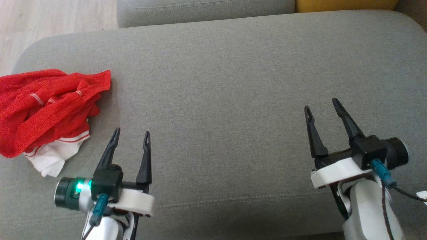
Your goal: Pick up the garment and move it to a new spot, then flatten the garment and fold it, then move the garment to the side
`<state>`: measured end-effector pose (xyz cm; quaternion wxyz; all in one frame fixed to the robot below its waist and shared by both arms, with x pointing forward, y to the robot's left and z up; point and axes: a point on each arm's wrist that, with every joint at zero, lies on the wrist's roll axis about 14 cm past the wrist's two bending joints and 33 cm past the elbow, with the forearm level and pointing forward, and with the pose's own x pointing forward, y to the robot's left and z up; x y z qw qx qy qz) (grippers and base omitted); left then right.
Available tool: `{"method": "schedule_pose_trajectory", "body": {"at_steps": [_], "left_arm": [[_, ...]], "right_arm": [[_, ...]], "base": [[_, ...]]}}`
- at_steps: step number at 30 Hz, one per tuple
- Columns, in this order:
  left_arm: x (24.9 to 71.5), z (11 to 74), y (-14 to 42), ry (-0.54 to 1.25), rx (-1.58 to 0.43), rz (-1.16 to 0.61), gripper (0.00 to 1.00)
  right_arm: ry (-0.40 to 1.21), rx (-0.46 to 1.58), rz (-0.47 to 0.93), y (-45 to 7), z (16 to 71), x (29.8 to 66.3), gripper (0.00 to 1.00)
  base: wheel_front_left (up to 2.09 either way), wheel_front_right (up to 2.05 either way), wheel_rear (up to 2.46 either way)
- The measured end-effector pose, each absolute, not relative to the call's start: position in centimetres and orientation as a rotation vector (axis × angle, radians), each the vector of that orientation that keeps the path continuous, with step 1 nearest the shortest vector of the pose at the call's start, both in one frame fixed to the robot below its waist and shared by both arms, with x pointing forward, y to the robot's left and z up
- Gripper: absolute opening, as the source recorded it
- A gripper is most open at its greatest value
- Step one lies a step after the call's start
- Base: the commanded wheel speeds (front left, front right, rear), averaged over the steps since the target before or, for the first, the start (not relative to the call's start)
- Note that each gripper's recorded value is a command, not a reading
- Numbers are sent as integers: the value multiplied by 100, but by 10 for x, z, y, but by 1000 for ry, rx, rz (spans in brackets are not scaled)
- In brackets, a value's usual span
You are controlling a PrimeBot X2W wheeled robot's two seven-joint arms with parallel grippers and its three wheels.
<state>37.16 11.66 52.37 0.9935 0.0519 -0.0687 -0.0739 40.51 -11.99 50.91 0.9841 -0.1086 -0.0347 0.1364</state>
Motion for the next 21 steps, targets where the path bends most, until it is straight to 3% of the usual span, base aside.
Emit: {"method": "schedule_pose_trajectory", "body": {"at_steps": [6, 13, 21], "left_arm": [[373, 525, 118, -141, 61, -132, 100], [376, 518, 130, -106, -44, -106, 100], [376, 509, 131, -77, -68, -118, 100]], "right_arm": [[-66, -224, 286, -117, 506, 405, 100], [-28, -48, 256, -121, 497, 405, 100], [-4, -18, 256, -119, 491, 403, 100]], "base": [[0, 0, 0], [0, 0, 0], [0, 0, 0]]}}
